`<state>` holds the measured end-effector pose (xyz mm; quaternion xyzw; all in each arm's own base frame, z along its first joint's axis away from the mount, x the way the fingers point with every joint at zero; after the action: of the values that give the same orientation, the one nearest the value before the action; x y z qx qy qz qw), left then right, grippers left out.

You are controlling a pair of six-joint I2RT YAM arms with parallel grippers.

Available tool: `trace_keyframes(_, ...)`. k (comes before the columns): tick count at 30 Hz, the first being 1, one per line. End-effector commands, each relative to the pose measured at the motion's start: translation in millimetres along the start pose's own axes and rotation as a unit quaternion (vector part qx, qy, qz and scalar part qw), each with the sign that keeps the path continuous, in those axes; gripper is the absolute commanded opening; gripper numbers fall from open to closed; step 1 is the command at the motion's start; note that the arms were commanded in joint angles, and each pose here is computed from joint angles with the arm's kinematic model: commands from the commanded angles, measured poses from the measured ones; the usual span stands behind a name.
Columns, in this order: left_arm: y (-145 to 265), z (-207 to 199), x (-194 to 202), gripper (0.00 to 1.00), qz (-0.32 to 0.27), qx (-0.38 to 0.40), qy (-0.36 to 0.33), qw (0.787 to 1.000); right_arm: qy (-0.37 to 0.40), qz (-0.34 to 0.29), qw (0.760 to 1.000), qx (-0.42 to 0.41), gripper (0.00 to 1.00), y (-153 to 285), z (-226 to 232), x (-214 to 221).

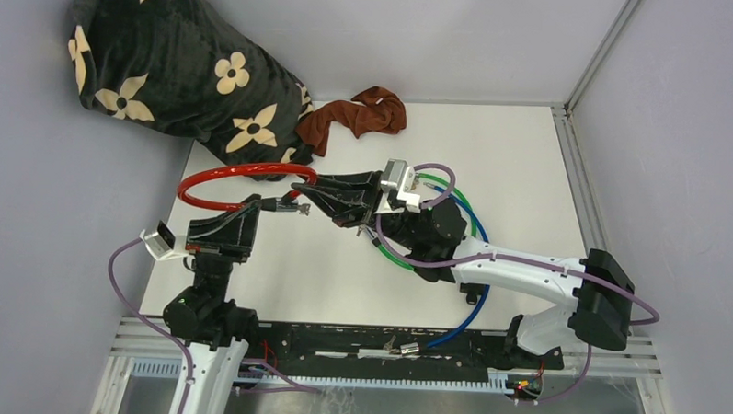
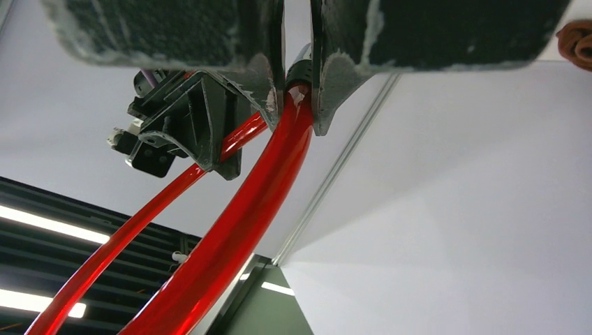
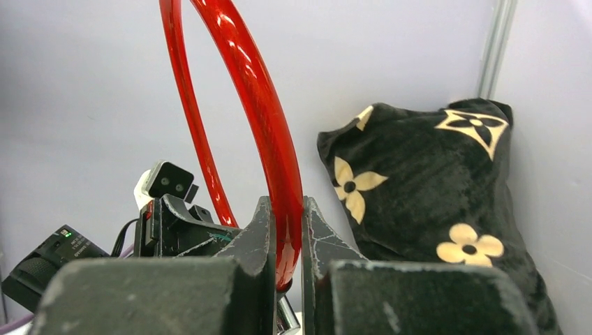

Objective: Lock with the key
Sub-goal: Lock the lock.

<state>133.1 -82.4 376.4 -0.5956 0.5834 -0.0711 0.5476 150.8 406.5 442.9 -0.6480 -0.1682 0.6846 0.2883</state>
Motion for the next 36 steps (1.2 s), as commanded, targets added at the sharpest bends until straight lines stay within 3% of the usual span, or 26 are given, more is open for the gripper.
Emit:
trace_keyframes(1,-12,-47,-60,0.02,-0.11,0.061,-0.001,0.992,-0.028,-0.035,0.997,-0.07,0.0,-19,26,-21)
trace_keyframes(7,-14,-38,-57,0.02,-0.104,0.038,0.003,0.994,-0.045,0.017,0.993,-0.106,0.02,-35,35,5)
trace_keyframes(14,-11,-44,-62,0.02,-0.117,0.054,-0.03,0.991,0.0,0.121,0.983,-0.137,0.31,-29,38,32)
trace_keyframes(18,-10,-39,-62,0.02,-0.122,0.04,-0.058,0.99,0.034,0.153,0.975,-0.158,0.39,-27,39,34)
trace_keyframes(27,-10,-44,-57,0.02,-0.104,0.058,-0.083,0.989,0.093,0.234,0.952,-0.177,0.52,-38,26,46)
trace_keyframes(36,-8,-45,-53,0.02,-0.093,0.068,-0.091,0.989,0.108,0.276,0.934,-0.201,0.55,-32,18,57)
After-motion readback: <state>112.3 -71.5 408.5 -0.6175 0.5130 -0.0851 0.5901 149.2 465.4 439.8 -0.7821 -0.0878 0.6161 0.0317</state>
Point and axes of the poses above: each gripper's point midway between its finger pads, its own y axis back along the fingers, its own z axis along the line the jaws close on, x = y × z, the point moved 3 cm from there along y, back along the fingers, and after that the axes turned 15 degrees about -y, right-handed, at the moved point
